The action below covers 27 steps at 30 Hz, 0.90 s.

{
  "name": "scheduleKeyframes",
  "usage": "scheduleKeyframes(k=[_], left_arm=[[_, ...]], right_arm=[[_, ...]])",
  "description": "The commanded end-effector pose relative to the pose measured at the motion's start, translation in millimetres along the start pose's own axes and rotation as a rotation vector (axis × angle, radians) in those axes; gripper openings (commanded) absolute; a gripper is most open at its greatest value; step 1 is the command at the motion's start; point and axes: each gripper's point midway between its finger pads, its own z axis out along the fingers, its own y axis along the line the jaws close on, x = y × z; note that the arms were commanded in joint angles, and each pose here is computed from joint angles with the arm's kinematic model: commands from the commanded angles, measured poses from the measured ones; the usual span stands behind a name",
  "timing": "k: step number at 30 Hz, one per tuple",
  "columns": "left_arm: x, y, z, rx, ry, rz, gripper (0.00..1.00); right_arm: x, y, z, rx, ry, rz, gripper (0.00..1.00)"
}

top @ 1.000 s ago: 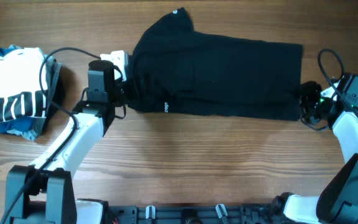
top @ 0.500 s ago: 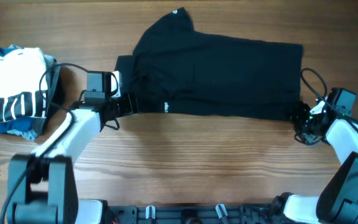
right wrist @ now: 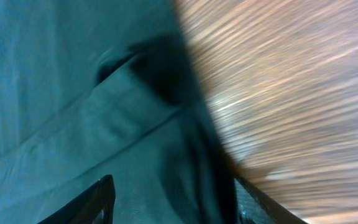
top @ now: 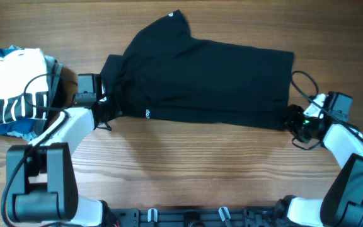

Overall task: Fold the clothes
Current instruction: 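Hold the folded edge with both grippers and smooth it flat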

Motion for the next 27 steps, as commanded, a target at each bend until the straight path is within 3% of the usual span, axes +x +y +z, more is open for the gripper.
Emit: scheduleKeyframes(k=[1,4,6,8,15,16,17,18,19,25,27], left_arm=[[-13,3,-18,-0.008,-0.068,-0.029,0.04],[-13,2,-23,-0.007,-0.073,-0.029,0.04],[-7,6,-23,-0.022,-0.050,-0.027,0.04],[-2,12,-23,-0.053,-0.029,-0.028,0.04],[10,37,-38,-0.187,-0.003,-0.025,0.04],[10,37,-40,-0.185,-0.008,-0.026,0.04],[9,36,-42,-0.183,-0.011,-0.026,0.04],[9,36,-44,-0.181,-0.015,-0.026,0.04],[9,36,-45,-0.181,-0.016,-0.026,0.10],[15,38,-47,-0.190,0.007,-0.025,0.50],[17,39,-47,-0.193,0.013,-0.025,0.57]], right_arm=[[28,16,10,-0.038,0.103,-0.074,0.59],[34,9,14,0.050,0.112,-0.100,0.45],[34,-4,12,0.126,0.105,-0.064,0.16],[31,-10,10,0.158,0.094,-0.051,0.05],[26,-52,-33,0.447,0.128,0.080,0.04],[28,-53,-37,0.460,0.141,0.083,0.10],[29,-52,-38,0.462,0.149,0.085,0.31],[29,-51,-38,0.455,0.150,0.087,0.59],[27,-46,-35,0.423,0.144,0.081,0.67],[9,-13,-23,0.232,0.105,0.024,0.69],[6,1,-21,0.153,0.107,-0.014,0.66]])
